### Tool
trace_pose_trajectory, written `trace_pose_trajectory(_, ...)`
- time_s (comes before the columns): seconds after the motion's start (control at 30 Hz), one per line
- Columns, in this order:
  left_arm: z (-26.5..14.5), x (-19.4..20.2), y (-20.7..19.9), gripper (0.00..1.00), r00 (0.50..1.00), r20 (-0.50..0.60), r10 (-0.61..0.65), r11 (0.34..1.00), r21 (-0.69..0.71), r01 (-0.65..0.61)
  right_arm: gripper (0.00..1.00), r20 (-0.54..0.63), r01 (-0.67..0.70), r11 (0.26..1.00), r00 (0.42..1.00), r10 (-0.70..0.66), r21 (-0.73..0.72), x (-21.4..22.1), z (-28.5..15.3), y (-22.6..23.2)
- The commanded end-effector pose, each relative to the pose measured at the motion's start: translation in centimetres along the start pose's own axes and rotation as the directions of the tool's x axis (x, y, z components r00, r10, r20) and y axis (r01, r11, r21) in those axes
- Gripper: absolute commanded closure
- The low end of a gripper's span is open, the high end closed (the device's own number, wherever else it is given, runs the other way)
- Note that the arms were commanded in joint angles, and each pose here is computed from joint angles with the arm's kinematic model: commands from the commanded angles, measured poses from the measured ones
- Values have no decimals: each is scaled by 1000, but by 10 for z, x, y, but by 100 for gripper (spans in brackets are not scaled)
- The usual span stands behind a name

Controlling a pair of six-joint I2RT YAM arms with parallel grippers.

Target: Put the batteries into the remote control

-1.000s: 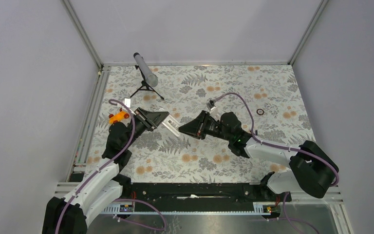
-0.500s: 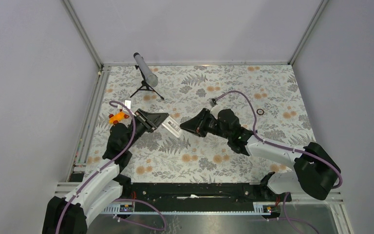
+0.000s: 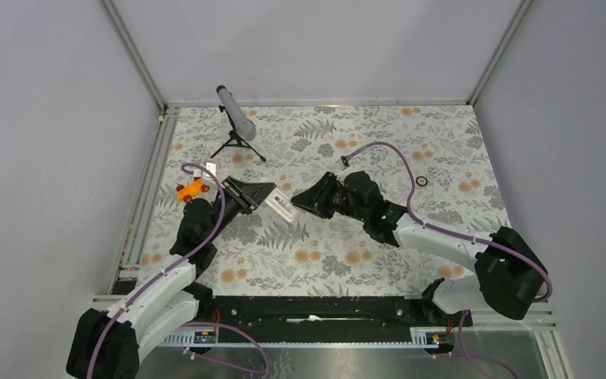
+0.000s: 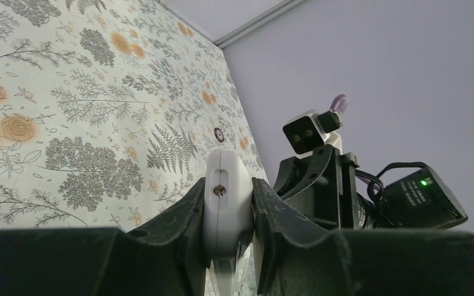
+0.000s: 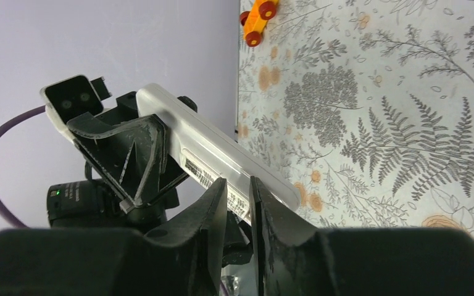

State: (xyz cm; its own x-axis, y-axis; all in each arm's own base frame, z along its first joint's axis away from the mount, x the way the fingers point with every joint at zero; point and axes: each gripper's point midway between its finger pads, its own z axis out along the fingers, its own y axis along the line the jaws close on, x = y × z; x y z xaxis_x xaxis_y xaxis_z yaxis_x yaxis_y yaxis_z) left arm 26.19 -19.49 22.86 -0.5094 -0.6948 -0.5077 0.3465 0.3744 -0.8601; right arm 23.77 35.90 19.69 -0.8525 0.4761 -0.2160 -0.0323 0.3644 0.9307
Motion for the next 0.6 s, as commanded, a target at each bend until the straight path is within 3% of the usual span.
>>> trace_pose_trajectory(0.0, 10, -32, -20, 100, 987, 146, 64, 997, 27, -69, 69, 50, 53, 995, 997, -58, 83, -7, 7, -7)
trace_pose_trajectory(0.1, 14, -34, -16, 100, 985, 153, 75, 997, 7, -77, 64, 50, 59, 995, 997, -63, 85, -9, 9, -6)
trace_pose_trajectory(0.3, 19, -34, -12, 100, 985, 147, 88, 996, -10, -88, 79, 70, 58, 994, 995, -64, 88, -13, 11, -4)
trace_pose_trajectory(0.57, 25, -35, -6, 100, 983, 148, 107, 994, -31, -104, 80, 53, 55, 994, 997, -61, 96, -12, 15, -2)
